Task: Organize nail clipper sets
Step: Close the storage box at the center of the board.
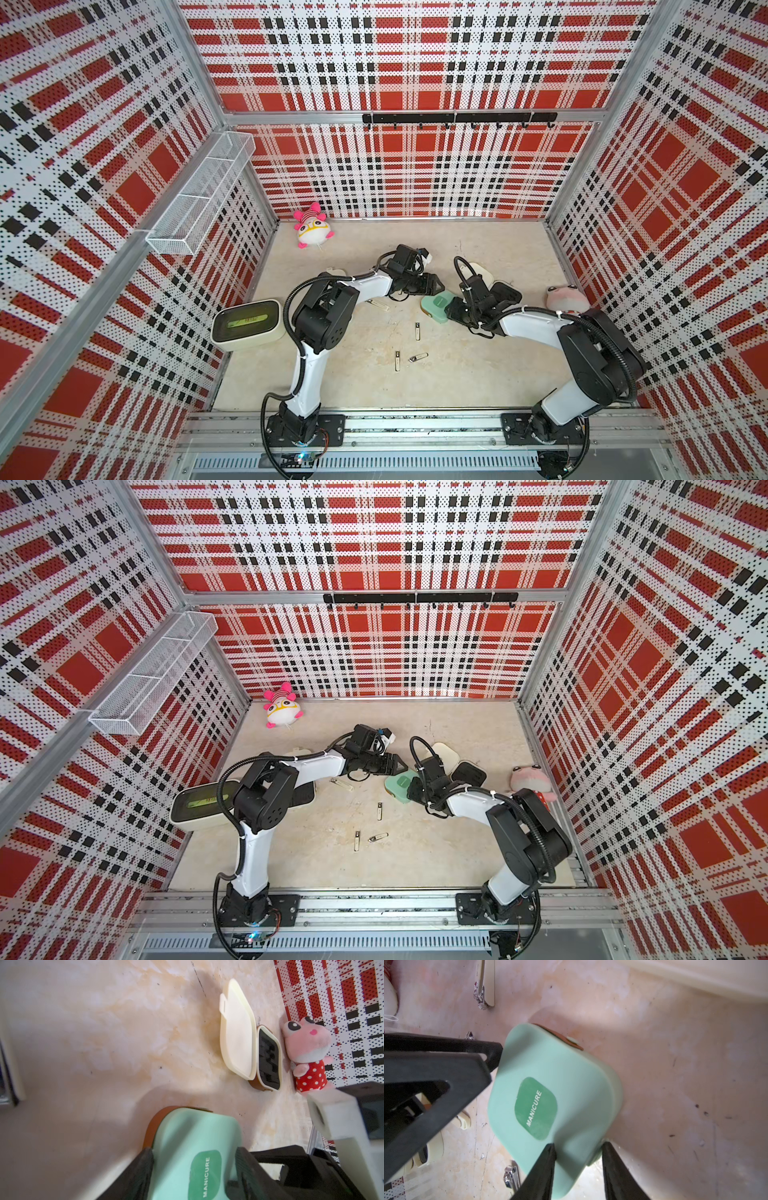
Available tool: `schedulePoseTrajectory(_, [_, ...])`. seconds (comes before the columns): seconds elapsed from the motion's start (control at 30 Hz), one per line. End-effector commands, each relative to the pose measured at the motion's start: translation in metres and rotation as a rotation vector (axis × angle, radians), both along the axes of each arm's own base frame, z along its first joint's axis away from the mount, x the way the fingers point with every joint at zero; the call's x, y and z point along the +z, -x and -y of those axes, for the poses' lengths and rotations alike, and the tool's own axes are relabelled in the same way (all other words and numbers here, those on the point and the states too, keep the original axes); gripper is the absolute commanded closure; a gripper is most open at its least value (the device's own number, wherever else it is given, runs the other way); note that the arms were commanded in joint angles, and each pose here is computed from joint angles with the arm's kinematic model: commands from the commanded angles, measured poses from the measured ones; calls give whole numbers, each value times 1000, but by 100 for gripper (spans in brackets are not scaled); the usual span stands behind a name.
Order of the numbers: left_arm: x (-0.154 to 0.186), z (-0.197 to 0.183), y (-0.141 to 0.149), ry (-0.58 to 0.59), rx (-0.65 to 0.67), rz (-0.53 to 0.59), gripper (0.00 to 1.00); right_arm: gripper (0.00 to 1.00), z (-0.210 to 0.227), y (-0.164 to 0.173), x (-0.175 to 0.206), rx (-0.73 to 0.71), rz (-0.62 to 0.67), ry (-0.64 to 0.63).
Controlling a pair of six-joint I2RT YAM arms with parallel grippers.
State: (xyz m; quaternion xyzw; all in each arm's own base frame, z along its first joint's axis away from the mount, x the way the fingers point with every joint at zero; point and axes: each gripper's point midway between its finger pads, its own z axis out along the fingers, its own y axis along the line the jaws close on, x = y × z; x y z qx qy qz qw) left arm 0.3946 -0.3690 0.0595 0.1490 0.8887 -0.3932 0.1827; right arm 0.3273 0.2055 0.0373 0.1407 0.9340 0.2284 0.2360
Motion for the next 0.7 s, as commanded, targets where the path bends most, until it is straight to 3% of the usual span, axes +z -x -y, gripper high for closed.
schedulePoseTrajectory(0.0, [-32, 5, 44, -24, -66, -148, 34, 60, -7, 0, -20, -5, -20, -39])
schedulePoseTrajectory(0.33, [-28, 7, 45, -12, -53, -148, 33, 60, -12, -2, -14, -22, 3, -116])
schedulePoseTrajectory(0.47, [-7, -10, 15, 17, 38, -108, 33, 53, -5, -1, 2, -6, 40, -74])
schedulePoseTrajectory(0.67, [57, -47, -32, 66, 183, 17, 32, 41, 9, 3, 31, 59, 85, 66])
